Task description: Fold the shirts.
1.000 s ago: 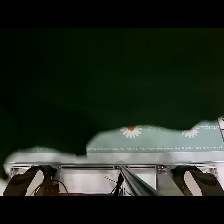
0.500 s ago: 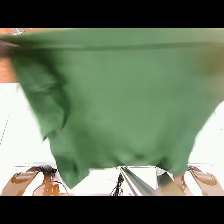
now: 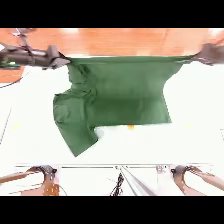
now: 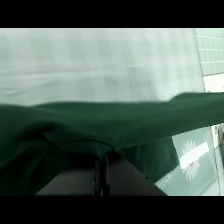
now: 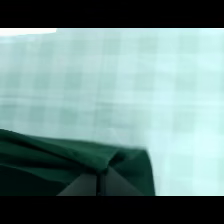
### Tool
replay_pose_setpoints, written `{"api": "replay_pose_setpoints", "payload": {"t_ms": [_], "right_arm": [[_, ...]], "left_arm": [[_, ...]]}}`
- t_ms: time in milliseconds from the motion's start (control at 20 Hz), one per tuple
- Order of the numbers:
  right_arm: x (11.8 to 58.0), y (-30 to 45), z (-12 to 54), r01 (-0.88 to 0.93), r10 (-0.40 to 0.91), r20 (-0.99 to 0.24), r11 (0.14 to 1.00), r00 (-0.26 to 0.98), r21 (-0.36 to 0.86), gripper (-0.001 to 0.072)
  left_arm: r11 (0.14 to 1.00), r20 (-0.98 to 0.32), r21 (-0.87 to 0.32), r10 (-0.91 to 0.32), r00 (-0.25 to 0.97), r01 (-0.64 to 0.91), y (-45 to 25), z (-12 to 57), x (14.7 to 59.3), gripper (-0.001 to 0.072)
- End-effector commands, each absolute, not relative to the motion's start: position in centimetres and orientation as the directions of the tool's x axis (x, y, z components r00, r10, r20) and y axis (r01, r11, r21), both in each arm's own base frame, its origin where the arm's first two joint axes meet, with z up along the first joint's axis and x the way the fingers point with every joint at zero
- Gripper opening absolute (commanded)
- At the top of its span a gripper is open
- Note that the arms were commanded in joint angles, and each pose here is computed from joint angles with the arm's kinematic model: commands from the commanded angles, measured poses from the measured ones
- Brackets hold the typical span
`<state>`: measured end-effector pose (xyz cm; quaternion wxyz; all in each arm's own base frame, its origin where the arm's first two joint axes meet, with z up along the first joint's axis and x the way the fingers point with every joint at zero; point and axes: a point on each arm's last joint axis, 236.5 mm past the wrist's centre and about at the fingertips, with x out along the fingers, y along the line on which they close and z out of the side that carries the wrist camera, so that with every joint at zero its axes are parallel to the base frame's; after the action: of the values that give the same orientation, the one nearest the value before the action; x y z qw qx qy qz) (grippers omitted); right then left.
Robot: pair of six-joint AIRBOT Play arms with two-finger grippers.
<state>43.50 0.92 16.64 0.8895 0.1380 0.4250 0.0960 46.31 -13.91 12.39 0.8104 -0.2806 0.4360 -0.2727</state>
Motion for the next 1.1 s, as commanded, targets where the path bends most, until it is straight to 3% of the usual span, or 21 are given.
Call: {"api": "replay_pose_setpoints", "payload": {"t_ms": [0,250,300,350,400,450,550,650,750,850,950,1050], "right_arm": [[49.6,1.8,10.8,0.007,0.381,-0.701,0.876,0.603,0.482,0.0022],[55.5,3.6,7.6,0.094,0.497,-0.559,0.686,0.664,0.722,0.0022],[55.9,4.1,6.8,0.112,0.524,-0.54,0.641,0.658,0.759,0.0023],[56.2,4.5,6.2,0.126,0.545,-0.526,0.607,0.653,0.785,0.0079],[56.3,4.7,5.8,0.134,0.557,-0.52,0.588,0.647,0.797,0.04],[56.3,4.3,5.6,0.124,0.558,-0.521,0.597,0.646,0.793,0.0627],[55.4,3.0,6.9,0.109,0.59,-0.515,0.586,0.622,0.803,0.0627],[52.8,0.6,8.5,0.088,0.629,-0.541,0.603,0.559,0.793,0.0627],[48.3,-4.0,8.0,0.132,0.584,-0.661,0.694,0.472,0.708,0.0627],[42.8,-9.4,6.6,0.218,0.445,-0.814,0.81,0.374,0.544,0.0627],[37.7,-13.3,4.3,0.354,0.293,-0.908,0.849,0.3,0.391,0.0624],[35.2,-12.9,1.6,0.479,0.286,-0.886,0.758,0.366,0.443,0.0617]], "left_arm": [[0.663,-0.519,-0.738,-0.678,0.52,0.126,-13.9,9.2,51.3,0.0034],[0.708,-0.511,-0.692,-0.617,0.598,0.141,-14.4,7.3,54.5,0.0037],[0.708,-0.517,-0.692,-0.62,0.591,0.137,-14.7,6.7,54.5,0.0112],[0.706,-0.524,-0.695,-0.626,0.578,0.135,-15.1,6.2,54.4,0.0371],[0.696,-0.535,-0.707,-0.644,0.547,0.127,-15.5,5.6,53.8,0.069],[0.688,-0.547,-0.714,-0.663,0.511,0.129,-15.7,5.3,53.0,0.0704],[0.68,-0.577,-0.725,-0.686,0.444,0.107,-14.2,5.3,51.4,0.0703],[0.708,-0.68,-0.705,-0.662,0.315,-0.034,-9.8,3.9,48.0,0.0701],[0.795,-0.821,-0.571,-0.561,0.109,-0.205,-3.2,1.0,42.0,0.0701],[0.862,-0.897,-0.415,-0.441,-0.028,-0.291,2.1,-1.1,36.1,0.0701],[0.846,-0.906,-0.388,-0.423,-0.018,-0.365,3.8,-2.8,31.9,0.0701],[0.778,-0.9,-0.407,-0.432,0.062,-0.479,4.2,-5.3,28.6,0.07]]}}
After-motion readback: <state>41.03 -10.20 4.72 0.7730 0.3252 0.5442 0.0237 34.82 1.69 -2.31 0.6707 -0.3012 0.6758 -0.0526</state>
